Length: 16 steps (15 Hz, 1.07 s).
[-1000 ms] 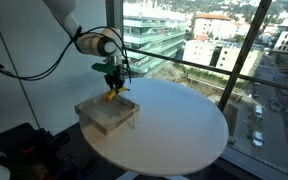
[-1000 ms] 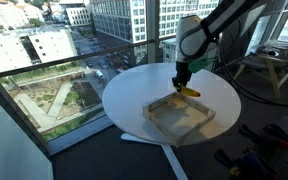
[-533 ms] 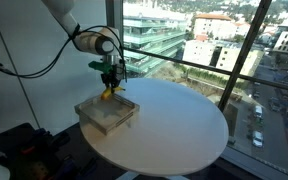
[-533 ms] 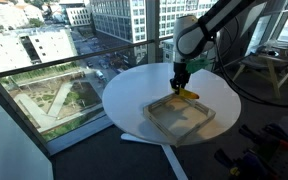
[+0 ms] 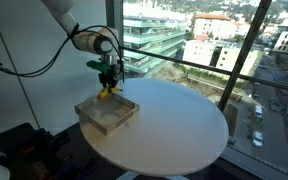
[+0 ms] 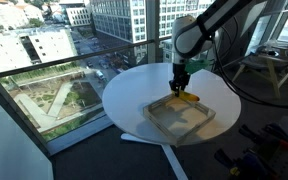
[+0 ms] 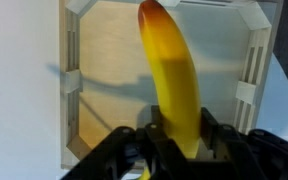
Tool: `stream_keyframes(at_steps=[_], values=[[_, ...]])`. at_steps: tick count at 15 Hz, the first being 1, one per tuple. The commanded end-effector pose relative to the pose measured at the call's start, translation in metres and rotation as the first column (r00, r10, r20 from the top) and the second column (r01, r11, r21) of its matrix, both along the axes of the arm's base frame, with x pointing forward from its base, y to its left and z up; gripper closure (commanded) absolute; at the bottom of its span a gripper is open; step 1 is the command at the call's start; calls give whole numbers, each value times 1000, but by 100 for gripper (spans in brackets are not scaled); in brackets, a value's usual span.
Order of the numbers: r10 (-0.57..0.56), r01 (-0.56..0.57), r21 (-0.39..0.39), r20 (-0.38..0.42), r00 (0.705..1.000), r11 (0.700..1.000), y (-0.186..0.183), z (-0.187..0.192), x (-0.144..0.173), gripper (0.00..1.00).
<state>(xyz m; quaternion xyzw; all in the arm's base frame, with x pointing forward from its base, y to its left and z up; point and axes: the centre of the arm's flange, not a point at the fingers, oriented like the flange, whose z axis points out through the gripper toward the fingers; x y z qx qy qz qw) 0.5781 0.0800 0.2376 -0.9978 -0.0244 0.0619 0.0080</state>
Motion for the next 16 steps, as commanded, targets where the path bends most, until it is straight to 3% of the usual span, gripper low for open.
stream_keyframes(at_steps=[1,16], values=[[-5,5,1,-7,1000,1000,5,3,3,84],[46,-46,-24,13,999,999,17,-31,-3,84]])
